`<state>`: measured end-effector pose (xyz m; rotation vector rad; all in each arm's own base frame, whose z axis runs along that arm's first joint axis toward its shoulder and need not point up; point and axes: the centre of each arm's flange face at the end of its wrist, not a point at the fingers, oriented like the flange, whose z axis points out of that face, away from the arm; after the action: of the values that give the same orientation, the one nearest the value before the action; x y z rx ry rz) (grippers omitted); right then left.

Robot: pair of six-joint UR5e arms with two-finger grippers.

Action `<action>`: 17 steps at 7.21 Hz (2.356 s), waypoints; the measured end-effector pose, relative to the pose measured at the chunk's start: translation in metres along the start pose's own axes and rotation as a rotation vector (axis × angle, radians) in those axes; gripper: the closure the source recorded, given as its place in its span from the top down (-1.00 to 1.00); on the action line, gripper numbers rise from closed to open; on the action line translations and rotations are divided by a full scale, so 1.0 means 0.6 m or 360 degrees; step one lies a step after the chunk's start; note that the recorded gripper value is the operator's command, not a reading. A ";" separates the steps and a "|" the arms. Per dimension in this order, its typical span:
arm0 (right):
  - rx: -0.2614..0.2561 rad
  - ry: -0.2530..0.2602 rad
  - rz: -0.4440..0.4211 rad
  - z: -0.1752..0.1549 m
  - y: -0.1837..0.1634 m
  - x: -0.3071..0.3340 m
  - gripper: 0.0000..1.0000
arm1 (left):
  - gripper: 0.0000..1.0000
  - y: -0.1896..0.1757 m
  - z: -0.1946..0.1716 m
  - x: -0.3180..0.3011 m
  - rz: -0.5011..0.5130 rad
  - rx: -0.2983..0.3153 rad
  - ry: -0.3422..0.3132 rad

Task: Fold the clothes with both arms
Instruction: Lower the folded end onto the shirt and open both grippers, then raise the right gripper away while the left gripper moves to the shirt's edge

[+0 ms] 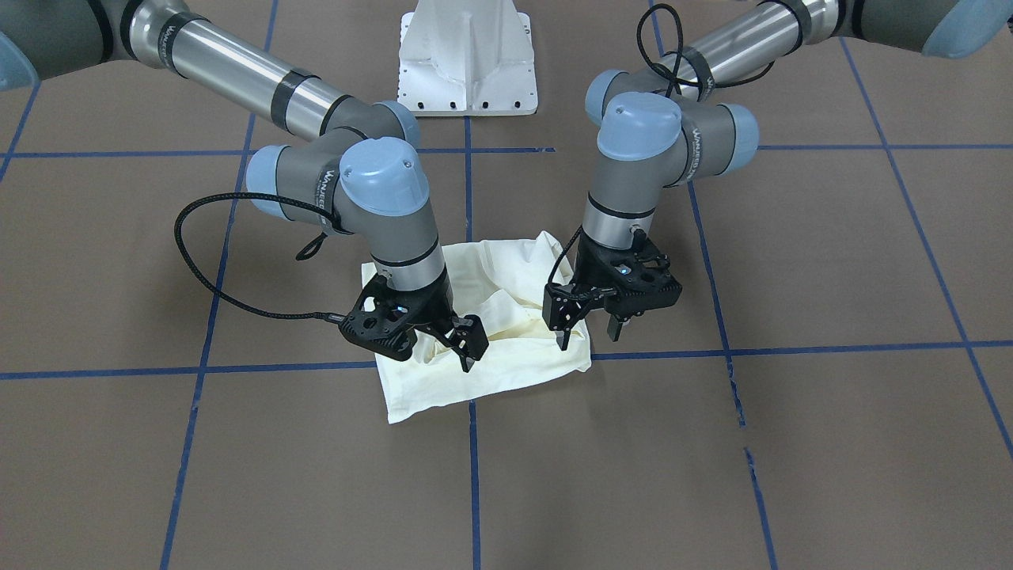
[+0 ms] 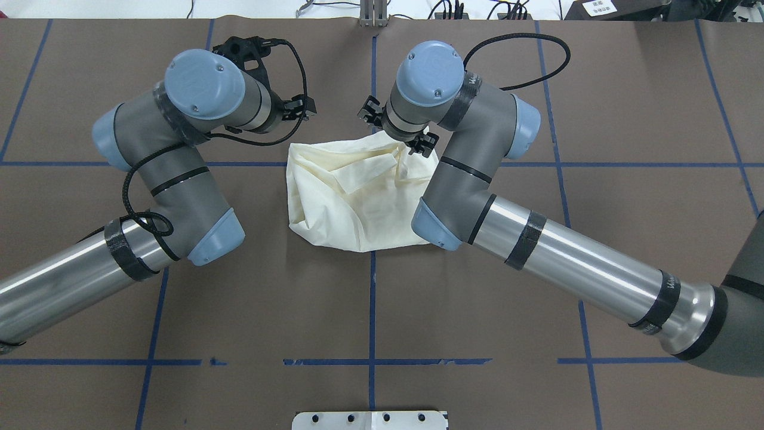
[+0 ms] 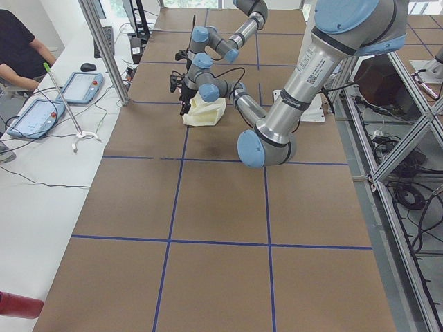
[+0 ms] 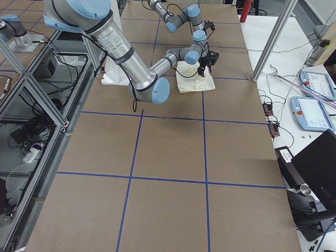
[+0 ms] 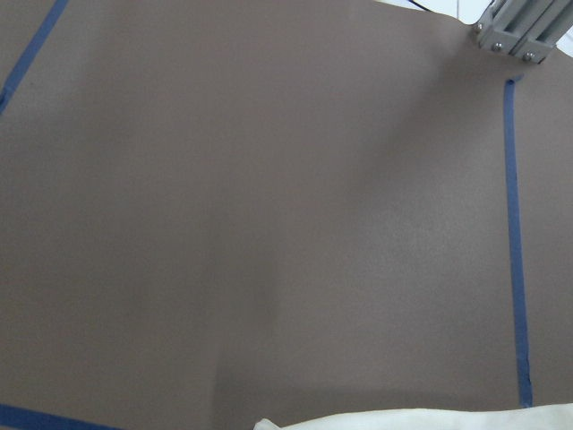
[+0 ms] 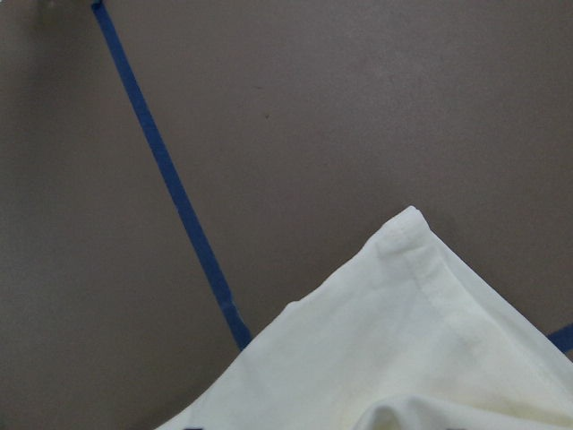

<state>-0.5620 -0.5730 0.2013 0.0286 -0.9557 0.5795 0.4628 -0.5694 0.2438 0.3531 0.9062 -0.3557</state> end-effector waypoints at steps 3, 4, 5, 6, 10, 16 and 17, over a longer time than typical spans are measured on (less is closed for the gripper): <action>-0.0089 0.0010 0.0090 0.008 0.041 -0.006 1.00 | 1.00 -0.016 -0.009 -0.009 0.0016 -0.0025 0.0008; -0.0103 0.0018 0.0105 0.015 0.057 -0.009 1.00 | 1.00 -0.017 -0.009 -0.010 0.0016 -0.0026 0.0008; -0.0102 0.0030 0.0111 0.024 0.065 -0.018 1.00 | 1.00 -0.017 -0.009 -0.010 0.0015 -0.0026 0.0008; -0.0086 0.0048 0.0113 0.036 0.065 -0.032 1.00 | 1.00 -0.018 -0.010 -0.010 0.0012 -0.0025 0.0009; 0.0017 0.0078 0.0019 0.091 0.010 -0.028 1.00 | 1.00 -0.017 -0.009 -0.012 0.0003 -0.0026 0.0005; 0.0156 0.0200 -0.0311 0.088 -0.165 0.006 1.00 | 1.00 -0.014 -0.021 -0.014 0.0008 -0.0030 0.0038; 0.0149 0.0177 -0.0334 0.066 -0.187 -0.005 1.00 | 1.00 -0.003 -0.014 -0.032 0.0017 -0.0060 0.0082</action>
<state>-0.5399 -0.6804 0.2475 0.1769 -0.8052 0.4268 0.4455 -0.5644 0.2542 0.3335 0.9598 -0.3208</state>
